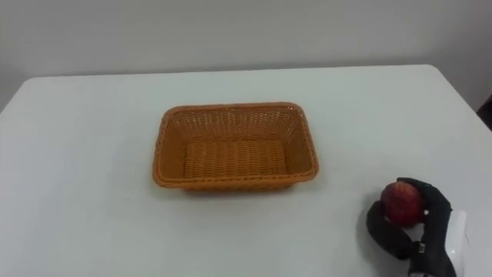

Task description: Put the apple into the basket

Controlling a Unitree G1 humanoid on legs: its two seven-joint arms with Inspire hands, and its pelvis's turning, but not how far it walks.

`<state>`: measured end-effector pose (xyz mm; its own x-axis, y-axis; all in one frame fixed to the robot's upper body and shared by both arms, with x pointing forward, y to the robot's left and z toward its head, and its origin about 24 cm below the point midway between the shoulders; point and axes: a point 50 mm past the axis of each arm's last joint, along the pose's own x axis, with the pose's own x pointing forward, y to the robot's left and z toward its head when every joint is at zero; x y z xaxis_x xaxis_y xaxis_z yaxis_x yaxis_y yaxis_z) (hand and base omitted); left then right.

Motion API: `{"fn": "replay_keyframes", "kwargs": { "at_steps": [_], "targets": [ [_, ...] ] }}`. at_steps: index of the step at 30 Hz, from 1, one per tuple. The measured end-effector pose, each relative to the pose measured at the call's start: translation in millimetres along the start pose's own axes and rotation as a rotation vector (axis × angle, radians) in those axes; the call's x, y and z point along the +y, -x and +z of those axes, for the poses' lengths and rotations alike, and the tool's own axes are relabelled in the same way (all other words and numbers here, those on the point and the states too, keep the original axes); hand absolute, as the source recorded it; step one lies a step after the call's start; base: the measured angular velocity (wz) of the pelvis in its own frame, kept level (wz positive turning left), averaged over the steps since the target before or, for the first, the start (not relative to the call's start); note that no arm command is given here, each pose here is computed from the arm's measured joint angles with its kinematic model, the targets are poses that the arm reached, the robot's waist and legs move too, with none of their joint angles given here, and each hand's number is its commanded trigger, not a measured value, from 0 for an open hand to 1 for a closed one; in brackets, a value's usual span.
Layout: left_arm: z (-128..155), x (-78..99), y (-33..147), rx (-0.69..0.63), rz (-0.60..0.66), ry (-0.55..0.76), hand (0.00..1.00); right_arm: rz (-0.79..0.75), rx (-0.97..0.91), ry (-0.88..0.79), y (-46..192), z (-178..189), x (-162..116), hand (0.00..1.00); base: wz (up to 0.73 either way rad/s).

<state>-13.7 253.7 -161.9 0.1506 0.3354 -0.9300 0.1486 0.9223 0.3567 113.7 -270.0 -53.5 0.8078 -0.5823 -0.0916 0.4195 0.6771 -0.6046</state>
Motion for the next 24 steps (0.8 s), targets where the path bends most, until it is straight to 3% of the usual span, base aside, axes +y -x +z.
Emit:
{"fn": "replay_keyframes", "kwargs": {
  "at_steps": [13, 16, 24],
  "targets": [
    [5.3, -4.8, -0.9, -0.022, -0.046, -0.018, 0.0, 0.005, -0.001, -0.13, -10.1, 31.2, 14.7, 1.0, -0.05],
    [7.1, -5.4, -1.9, -0.022, -0.058, -0.019, 0.0, 0.008, -0.107, -0.235, -13.7, 63.0, 16.8, 1.0, -0.05],
    [2.8, -6.9, -1.7, -0.006, -0.064, -0.015, 0.0, -0.003, -0.259, -0.339, -21.9, 105.6, 15.4, 1.0, 0.06]
  ]
}}
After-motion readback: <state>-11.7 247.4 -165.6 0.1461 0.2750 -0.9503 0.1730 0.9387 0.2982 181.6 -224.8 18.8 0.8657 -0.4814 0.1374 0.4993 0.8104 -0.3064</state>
